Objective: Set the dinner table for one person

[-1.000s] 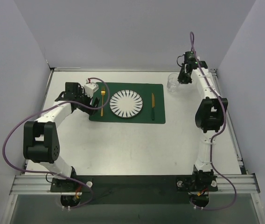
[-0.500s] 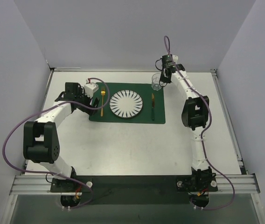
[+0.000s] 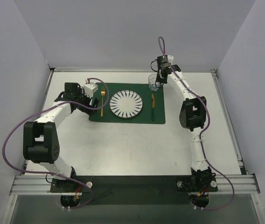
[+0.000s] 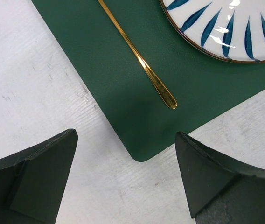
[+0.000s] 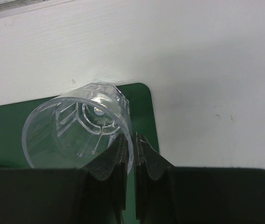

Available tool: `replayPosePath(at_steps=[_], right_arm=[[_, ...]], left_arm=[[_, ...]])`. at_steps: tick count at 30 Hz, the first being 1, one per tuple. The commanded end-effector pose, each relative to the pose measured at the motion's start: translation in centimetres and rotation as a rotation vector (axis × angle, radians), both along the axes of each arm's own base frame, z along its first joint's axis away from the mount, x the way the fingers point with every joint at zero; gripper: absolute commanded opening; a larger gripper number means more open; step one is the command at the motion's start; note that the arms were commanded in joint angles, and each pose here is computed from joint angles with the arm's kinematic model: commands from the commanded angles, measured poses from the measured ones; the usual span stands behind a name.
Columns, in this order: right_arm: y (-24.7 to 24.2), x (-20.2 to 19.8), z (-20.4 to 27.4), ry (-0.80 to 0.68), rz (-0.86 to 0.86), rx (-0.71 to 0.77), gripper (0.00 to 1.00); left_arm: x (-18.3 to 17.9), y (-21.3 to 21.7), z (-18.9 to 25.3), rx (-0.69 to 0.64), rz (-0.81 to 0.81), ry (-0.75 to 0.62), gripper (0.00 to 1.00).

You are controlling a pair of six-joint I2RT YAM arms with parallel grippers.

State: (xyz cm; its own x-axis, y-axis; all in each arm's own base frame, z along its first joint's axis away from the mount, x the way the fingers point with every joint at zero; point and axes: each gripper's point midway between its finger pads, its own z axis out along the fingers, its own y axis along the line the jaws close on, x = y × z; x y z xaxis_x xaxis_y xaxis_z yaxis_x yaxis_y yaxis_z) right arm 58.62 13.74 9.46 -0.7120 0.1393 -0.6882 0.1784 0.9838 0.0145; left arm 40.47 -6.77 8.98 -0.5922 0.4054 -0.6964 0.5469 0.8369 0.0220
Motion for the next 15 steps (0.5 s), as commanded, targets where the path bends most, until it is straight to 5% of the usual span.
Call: replayPosePath(at_steps=[1,15], right_arm=[[0.5,-0.3,3.6,-0.056,-0.002,0.023,0.0],[1.2,-1.4,4.4,-0.035,0.002,0.074,0.0]], left_arm=[[0.6,-0.1,0.8,-0.017,-0.013,-0.027,0.97],[0.6,-0.1,0.9,-0.018,-0.01,-0.028,0.97]])
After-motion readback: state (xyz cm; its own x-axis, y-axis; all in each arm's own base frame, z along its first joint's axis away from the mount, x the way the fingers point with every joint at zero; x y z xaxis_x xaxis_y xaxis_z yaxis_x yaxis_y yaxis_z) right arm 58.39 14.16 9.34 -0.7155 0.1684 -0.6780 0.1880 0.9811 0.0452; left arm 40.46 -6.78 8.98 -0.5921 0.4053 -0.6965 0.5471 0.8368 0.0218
